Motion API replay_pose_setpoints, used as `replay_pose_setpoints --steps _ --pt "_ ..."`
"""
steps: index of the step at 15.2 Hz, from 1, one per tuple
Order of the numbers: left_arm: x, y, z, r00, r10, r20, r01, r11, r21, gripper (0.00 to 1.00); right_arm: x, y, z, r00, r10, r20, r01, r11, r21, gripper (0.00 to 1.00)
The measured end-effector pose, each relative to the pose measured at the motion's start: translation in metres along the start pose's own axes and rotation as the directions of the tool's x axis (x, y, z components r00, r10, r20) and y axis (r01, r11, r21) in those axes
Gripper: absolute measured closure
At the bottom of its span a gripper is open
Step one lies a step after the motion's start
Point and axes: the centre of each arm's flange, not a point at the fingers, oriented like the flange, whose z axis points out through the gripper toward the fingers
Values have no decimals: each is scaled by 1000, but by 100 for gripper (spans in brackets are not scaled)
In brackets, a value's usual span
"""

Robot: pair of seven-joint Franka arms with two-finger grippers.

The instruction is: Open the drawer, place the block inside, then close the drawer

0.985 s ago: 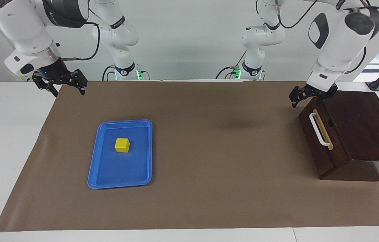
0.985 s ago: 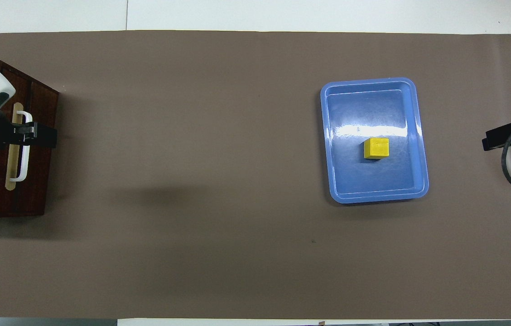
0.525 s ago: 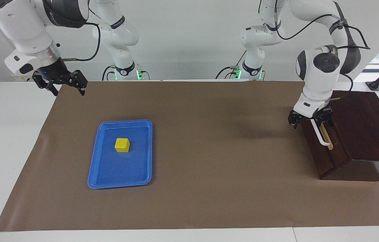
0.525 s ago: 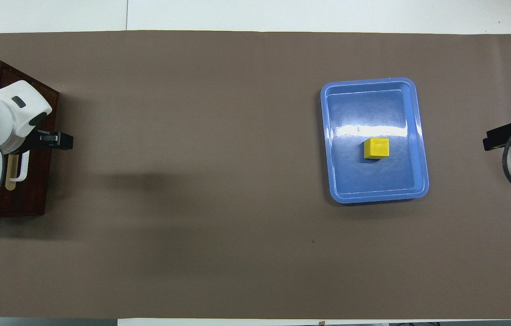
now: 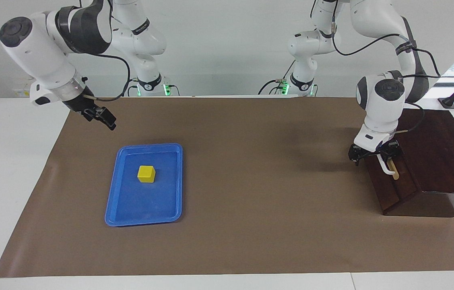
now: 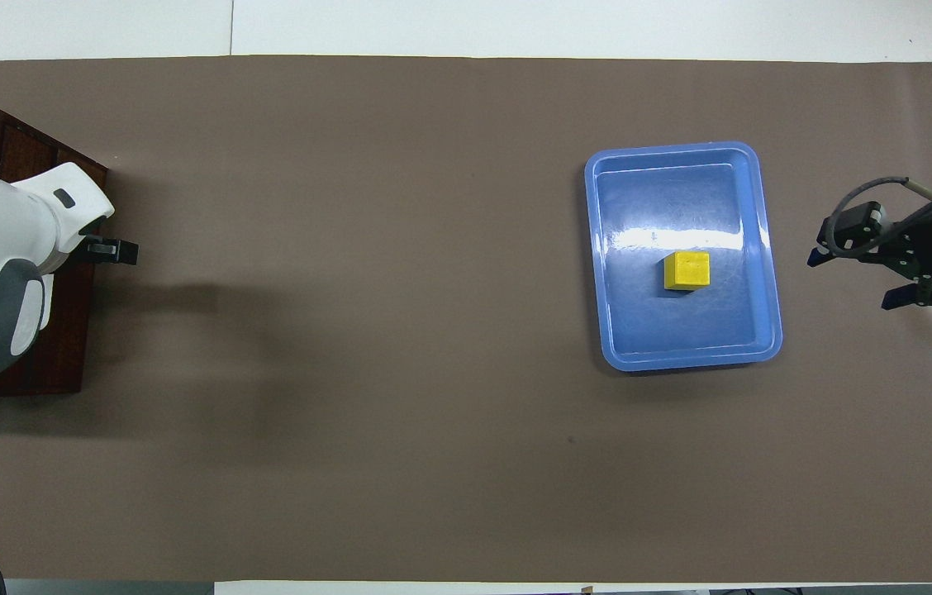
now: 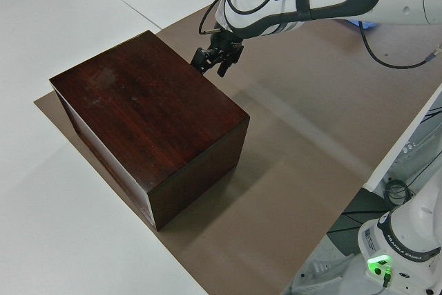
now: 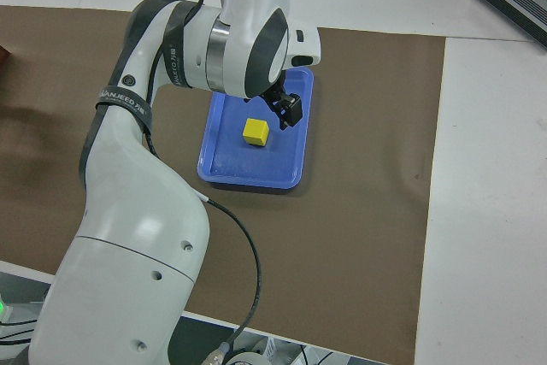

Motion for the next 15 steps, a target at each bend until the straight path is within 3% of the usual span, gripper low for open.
replay_pose_setpoints --steps 3,7,11,15 --pt "0 5 0 1000 5 -4 -5 1000 -3 0 37 5 54 960 258 106 -269 957 111 0" --pt "8 62 -14 999 -13 -30 13 1000 -17 0 67 8 109 835 488 252 -535 827 171 0" --pt "7 138 -33 999 -38 -38 36 998 -49 0 87 5 166 749 546 375 -633 757 163 0" --pt "6 148 -36 998 -53 -20 52 997 -64 0 90 4 194 703 556 443 -665 735 133 0"
